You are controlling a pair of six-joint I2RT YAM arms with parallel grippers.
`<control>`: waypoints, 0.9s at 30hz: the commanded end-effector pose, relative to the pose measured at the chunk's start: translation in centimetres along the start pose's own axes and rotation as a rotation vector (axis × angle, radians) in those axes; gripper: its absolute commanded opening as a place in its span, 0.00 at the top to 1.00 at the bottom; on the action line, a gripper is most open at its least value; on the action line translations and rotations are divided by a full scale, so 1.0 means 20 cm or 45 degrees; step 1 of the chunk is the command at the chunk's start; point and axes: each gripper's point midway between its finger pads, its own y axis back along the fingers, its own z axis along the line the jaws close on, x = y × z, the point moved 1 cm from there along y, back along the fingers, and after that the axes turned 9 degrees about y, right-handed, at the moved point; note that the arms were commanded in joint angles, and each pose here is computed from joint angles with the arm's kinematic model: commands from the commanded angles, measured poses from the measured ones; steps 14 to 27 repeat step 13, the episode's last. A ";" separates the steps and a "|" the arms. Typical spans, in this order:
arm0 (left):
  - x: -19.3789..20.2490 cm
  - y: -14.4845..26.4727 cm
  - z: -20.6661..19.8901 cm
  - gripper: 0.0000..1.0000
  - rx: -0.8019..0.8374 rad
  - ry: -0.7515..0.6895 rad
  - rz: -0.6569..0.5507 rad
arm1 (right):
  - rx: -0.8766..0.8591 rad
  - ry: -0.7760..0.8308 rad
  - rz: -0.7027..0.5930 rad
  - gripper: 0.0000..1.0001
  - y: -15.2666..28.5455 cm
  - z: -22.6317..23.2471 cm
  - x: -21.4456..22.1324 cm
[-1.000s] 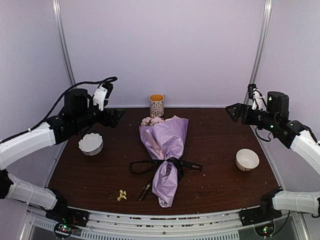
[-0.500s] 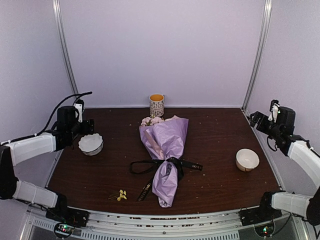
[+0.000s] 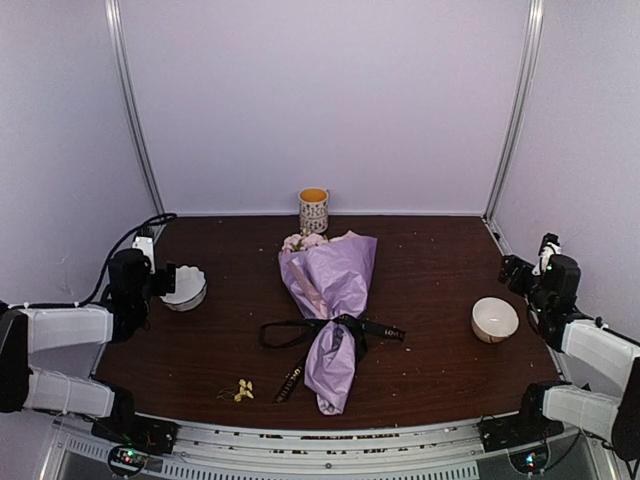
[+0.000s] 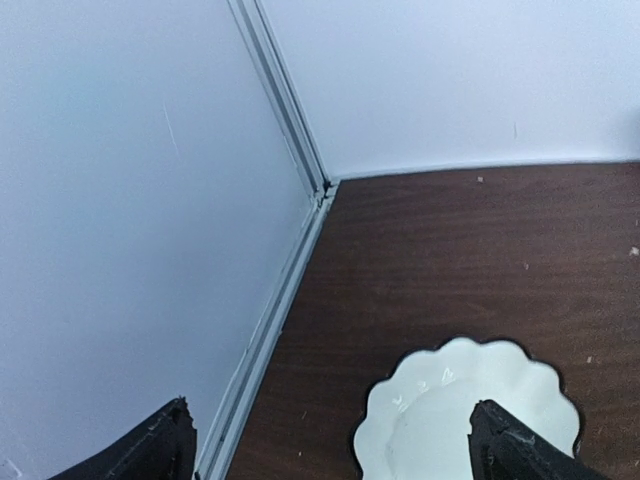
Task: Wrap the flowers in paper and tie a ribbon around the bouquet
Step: Reset both arms
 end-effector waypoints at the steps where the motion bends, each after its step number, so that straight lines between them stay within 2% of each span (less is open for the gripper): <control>1: -0.03 0.04 0.01 0.02 0.035 0.032 -0.131 | -0.001 0.039 -0.122 0.00 0.00 0.00 -0.10; 10: -0.06 0.01 -0.06 0.02 0.116 -0.007 -0.164 | -0.005 0.070 -0.187 0.00 0.03 -0.01 -0.07; 27: -0.07 0.01 -0.06 0.02 0.125 -0.007 -0.176 | 0.011 0.063 -0.185 0.00 0.04 -0.02 -0.05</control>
